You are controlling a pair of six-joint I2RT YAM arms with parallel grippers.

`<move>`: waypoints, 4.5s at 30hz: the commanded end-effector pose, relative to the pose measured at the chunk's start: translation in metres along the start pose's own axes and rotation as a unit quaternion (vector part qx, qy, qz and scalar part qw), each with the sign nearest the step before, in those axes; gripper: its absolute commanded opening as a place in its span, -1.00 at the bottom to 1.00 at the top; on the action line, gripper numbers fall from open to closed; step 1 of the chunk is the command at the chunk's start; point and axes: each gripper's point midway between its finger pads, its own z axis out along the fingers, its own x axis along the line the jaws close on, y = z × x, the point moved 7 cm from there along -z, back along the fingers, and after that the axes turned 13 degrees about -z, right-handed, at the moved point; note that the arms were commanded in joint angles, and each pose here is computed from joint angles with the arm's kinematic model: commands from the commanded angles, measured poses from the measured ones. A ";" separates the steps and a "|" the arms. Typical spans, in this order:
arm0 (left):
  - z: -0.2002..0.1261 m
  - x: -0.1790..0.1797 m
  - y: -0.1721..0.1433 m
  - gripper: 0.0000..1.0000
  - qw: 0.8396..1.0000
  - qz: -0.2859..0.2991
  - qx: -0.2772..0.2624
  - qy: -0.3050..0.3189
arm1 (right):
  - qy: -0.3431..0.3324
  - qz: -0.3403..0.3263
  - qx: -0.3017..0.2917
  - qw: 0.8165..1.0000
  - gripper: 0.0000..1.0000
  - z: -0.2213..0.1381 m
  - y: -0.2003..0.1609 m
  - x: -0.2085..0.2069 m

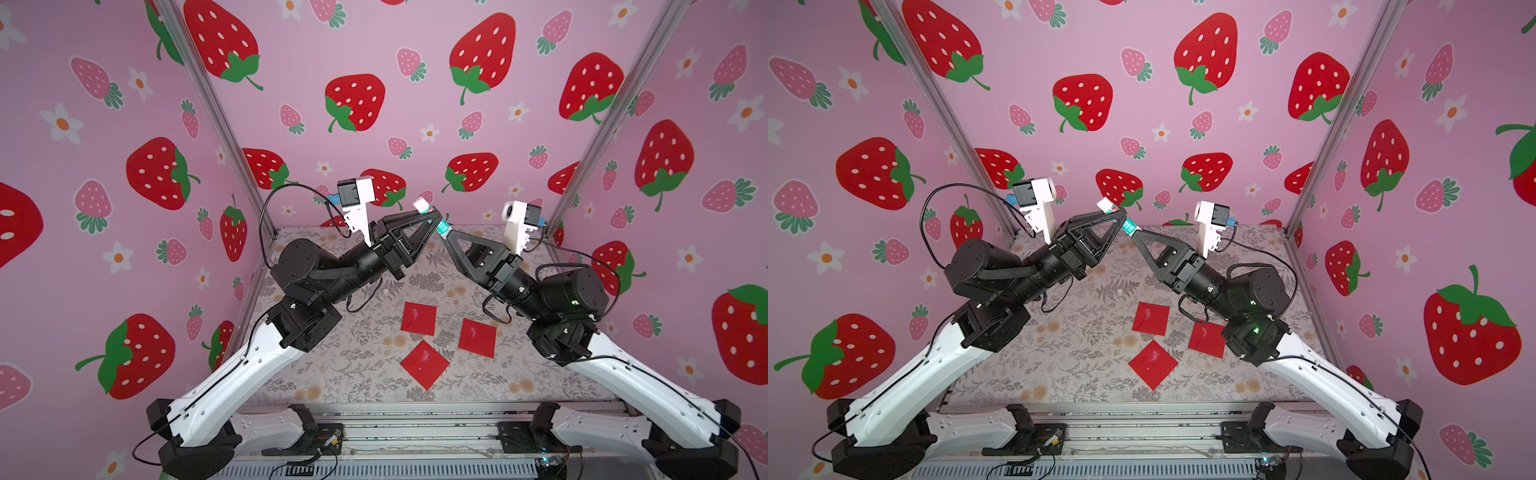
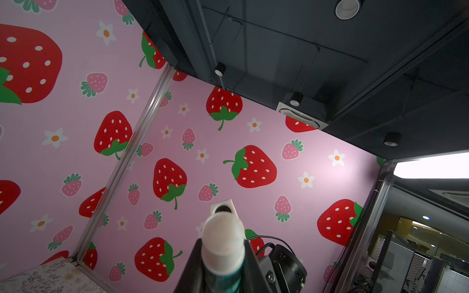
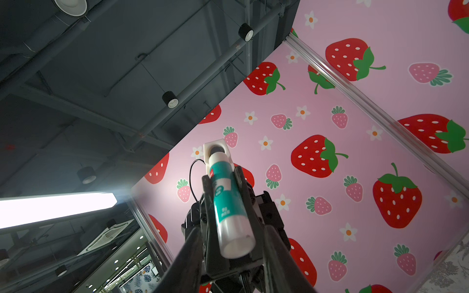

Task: Seal the envelope with a glue stick
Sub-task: Screw the glue stick, then pick up the lid from the center of the board.

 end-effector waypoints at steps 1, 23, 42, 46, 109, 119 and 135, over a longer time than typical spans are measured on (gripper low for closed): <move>-0.001 -0.009 0.007 -1.00 1.000 0.011 -0.014 -0.021 | 0.035 -0.004 -0.019 0.999 -0.27 0.003 0.012 0.015; -0.001 -0.002 0.002 -1.00 1.000 -0.010 -0.012 -0.010 | 0.082 -0.689 -0.013 0.720 -0.73 0.003 -0.010 0.013; 0.002 0.006 -0.003 -1.00 0.999 -0.030 -0.011 -0.002 | -0.014 -0.764 -0.042 0.644 -0.35 0.023 0.005 -0.005; 0.001 0.007 -0.003 -1.00 0.999 -0.031 -0.013 0.002 | -0.015 -0.766 -0.051 0.640 -0.35 0.025 0.008 -0.002; -0.048 0.081 -0.018 -0.18 0.954 0.051 0.067 0.289 | -0.272 -0.673 0.061 0.686 -1.00 -0.029 0.044 -0.083; -0.077 0.205 -0.049 -0.16 0.834 0.029 0.195 0.515 | -0.349 -0.552 0.162 0.739 -1.00 -0.085 0.029 -0.145; -0.122 0.387 -0.125 -0.13 0.618 -0.088 0.320 0.713 | -0.389 -0.502 0.203 0.746 -1.00 -0.128 -0.002 -0.174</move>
